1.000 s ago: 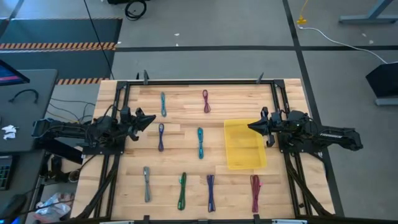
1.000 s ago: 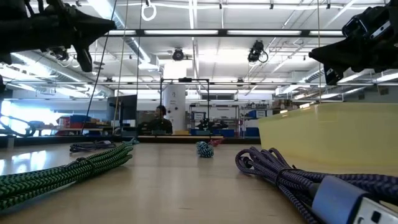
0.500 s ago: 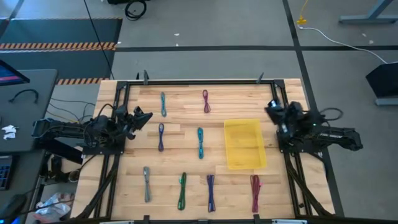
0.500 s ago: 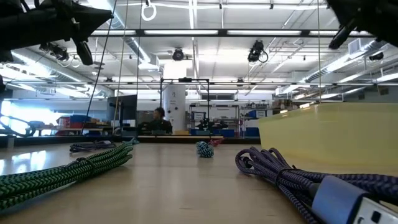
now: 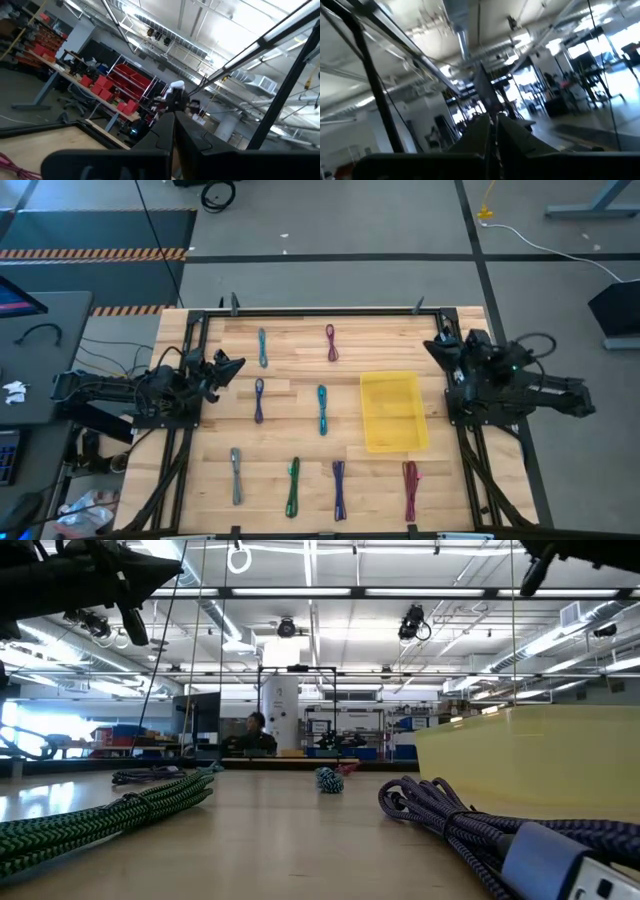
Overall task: Pick and place USB-C Cables
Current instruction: Put the top red charger cable into the yellow bin
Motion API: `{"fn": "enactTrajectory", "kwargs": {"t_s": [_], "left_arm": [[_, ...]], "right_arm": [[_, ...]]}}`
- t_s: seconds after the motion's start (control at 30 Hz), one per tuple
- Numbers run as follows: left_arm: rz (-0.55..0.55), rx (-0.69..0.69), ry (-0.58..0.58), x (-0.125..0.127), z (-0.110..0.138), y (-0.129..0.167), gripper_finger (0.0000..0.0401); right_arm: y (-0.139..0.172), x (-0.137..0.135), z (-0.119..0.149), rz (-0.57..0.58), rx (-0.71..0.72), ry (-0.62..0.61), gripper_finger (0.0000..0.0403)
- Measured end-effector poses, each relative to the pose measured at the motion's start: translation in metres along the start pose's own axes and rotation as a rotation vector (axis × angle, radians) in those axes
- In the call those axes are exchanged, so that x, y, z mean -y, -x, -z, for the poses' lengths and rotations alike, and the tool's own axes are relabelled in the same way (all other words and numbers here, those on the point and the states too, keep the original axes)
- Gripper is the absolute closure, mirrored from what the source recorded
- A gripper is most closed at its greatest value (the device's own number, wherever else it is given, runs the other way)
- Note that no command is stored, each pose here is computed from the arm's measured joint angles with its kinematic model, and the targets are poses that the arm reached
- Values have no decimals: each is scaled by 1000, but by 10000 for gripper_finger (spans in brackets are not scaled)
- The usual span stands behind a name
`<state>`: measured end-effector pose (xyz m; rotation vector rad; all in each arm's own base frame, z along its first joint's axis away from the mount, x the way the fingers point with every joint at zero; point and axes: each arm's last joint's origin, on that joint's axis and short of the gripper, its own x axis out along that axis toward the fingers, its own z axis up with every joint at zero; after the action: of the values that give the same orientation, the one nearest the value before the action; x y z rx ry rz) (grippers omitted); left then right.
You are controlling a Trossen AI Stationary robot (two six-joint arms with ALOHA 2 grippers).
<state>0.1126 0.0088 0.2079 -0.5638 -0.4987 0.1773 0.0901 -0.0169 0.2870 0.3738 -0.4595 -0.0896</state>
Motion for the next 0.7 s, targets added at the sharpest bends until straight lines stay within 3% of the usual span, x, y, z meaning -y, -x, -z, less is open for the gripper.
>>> {"fn": "enactTrajectory", "kwargs": {"t_s": [0.3,0.53,0.7], "left_arm": [[0,0,-5,0,0,0,381],[0,0,-9,0,0,0,381],[0,-1,-12,0,0,0,381]], "right_arm": [[-83,-3,-25,181,-322,74,329],[-150,23,-20,283,-539,33,289],[-194,51,-5,312,-633,71,254]]}}
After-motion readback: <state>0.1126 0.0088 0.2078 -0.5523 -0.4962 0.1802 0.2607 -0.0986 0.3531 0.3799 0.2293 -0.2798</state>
